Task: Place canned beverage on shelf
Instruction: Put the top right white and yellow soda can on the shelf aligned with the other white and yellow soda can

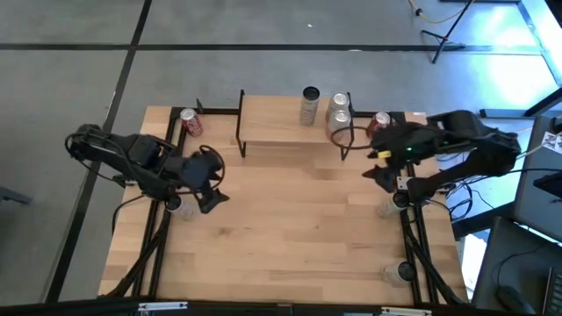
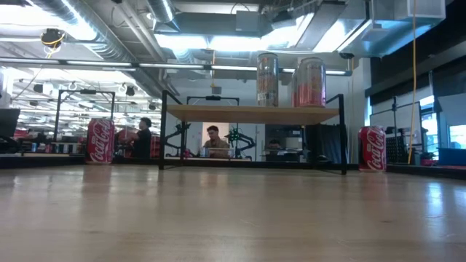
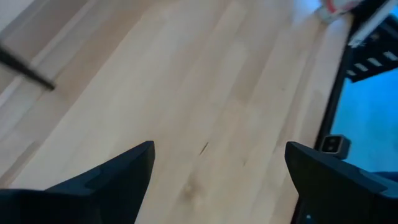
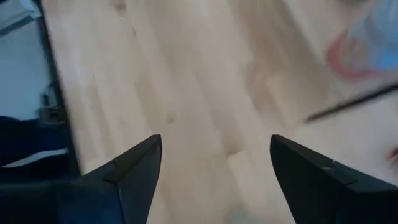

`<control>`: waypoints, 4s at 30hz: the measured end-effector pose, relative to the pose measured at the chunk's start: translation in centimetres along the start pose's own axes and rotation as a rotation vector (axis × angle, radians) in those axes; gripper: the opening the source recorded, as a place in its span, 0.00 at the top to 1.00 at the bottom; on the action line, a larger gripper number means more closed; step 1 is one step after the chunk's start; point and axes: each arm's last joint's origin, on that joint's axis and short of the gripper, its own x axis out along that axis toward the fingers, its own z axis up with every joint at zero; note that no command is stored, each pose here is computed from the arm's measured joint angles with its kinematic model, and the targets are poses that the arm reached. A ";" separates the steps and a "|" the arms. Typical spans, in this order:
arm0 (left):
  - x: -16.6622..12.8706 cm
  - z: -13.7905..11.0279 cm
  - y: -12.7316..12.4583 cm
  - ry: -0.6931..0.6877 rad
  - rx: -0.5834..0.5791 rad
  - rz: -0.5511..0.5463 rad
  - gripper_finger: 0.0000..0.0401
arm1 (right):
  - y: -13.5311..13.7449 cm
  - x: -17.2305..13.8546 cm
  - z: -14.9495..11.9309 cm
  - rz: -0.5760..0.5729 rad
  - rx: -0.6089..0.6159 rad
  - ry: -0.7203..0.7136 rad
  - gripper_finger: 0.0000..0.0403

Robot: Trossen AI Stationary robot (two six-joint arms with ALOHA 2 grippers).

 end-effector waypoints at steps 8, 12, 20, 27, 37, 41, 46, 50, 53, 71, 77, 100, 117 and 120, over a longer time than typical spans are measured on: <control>1.0 0.6 -0.6 -0.008 0.052 -0.017 0.11 | -0.7 0.8 -1.8 0.006 0.112 0.112 0.29; 0.9 0.6 -0.6 -0.011 0.050 -0.022 0.11 | -1.5 2.5 -4.4 -0.014 0.188 0.212 0.29; 0.9 0.7 -0.6 -0.048 0.048 0.002 0.11 | -3.7 4.4 -9.7 -0.073 0.340 0.293 0.29; 0.9 0.9 -0.8 -0.071 0.045 -0.009 0.11 | -4.8 5.9 -11.9 -0.143 0.372 0.313 0.29; 0.9 1.1 -0.9 -0.098 0.036 -0.014 0.11 | -5.6 7.9 -13.6 -0.195 0.368 0.381 0.29; 0.9 1.1 -0.9 -0.098 0.042 -0.013 0.11 | -5.5 8.1 -13.7 -0.171 0.377 0.406 0.29; 0.9 1.1 -0.9 -0.098 0.043 -0.012 0.11 | -5.4 8.1 -13.7 -0.151 0.400 0.417 0.29; 0.9 1.1 -0.9 -0.097 0.039 -0.013 0.11 | -5.2 8.3 -13.6 -0.141 0.438 0.438 0.29; 0.9 1.1 -0.9 -0.096 0.038 -0.013 0.11 | -5.1 8.5 -13.5 -0.145 0.454 0.457 0.29; 0.9 1.1 -1.0 -0.110 0.040 -0.016 0.11 | -5.2 11.9 -14.9 -0.216 0.496 0.652 0.29; 0.9 1.2 -1.0 -0.111 0.058 -0.016 0.11 | -5.3 11.9 -15.0 -0.214 0.476 0.660 0.41; 1.1 0.0 -2.7 -0.073 0.091 -0.089 0.11 | 3.1 13.4 -1.7 0.037 -0.302 0.261 0.44; 1.0 0.0 -2.8 -0.101 0.091 -0.075 0.11 | 7.1 23.0 2.5 -0.032 -0.717 0.572 0.44; 1.0 0.1 -2.9 -0.120 0.090 -0.072 0.11 | 7.1 23.6 2.4 -0.039 -0.714 0.595 0.44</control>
